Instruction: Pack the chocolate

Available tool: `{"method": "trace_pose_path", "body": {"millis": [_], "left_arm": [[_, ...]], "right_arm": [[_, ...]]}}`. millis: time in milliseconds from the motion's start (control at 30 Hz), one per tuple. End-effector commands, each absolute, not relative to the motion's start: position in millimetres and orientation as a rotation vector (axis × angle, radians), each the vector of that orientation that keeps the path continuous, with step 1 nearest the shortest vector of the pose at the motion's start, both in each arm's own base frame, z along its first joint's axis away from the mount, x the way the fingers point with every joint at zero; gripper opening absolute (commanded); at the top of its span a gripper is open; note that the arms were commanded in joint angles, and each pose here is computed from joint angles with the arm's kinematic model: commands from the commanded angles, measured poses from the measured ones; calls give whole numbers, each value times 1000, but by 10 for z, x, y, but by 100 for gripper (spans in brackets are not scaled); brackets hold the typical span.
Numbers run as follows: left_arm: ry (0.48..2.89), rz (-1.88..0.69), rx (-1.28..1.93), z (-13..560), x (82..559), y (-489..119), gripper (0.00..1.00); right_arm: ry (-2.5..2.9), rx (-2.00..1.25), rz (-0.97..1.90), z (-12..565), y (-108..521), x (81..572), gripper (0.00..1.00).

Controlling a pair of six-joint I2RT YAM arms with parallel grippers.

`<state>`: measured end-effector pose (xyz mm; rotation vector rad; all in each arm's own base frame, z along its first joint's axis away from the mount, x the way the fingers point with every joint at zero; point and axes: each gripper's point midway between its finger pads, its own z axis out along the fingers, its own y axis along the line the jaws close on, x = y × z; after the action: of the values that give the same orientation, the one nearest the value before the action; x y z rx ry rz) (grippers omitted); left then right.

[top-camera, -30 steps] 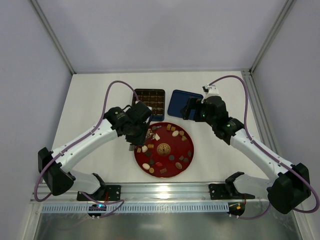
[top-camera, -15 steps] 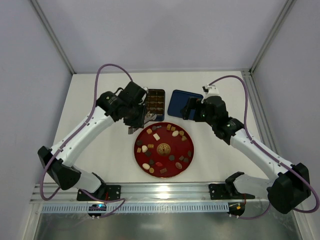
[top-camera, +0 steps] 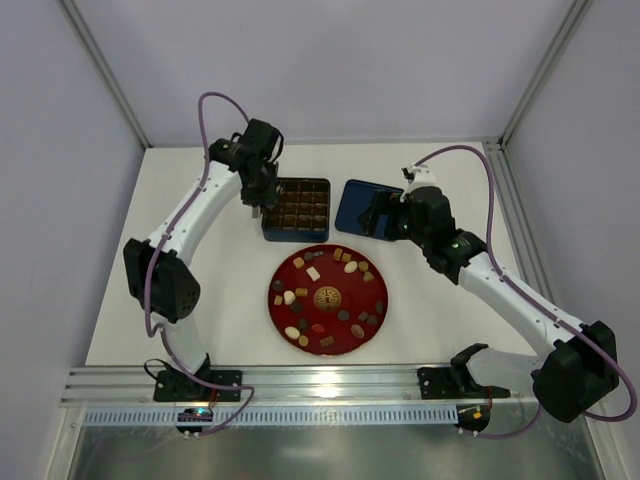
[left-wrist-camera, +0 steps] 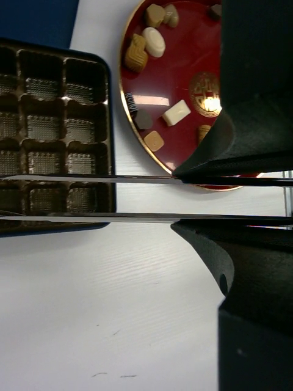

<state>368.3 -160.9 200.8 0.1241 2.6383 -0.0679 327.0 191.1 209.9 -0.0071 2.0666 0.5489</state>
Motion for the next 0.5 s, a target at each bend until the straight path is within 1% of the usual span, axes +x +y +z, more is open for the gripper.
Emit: {"method": "trace_pose_path", "body": {"millis": [0,200,467], "left_arm": [[2524,-50,108,2207,4073,-1580,23],[2520,-27,95,2140,4322,-1562,23],[2536,0,100,2145,4278,-1511,23]], "right_arm": [[2012,-31,569,2313,1960,3333,100],[2010,-29,564,2319,1945,3322,100],[2013,-29,566,2304,1944,3314,100]]}}
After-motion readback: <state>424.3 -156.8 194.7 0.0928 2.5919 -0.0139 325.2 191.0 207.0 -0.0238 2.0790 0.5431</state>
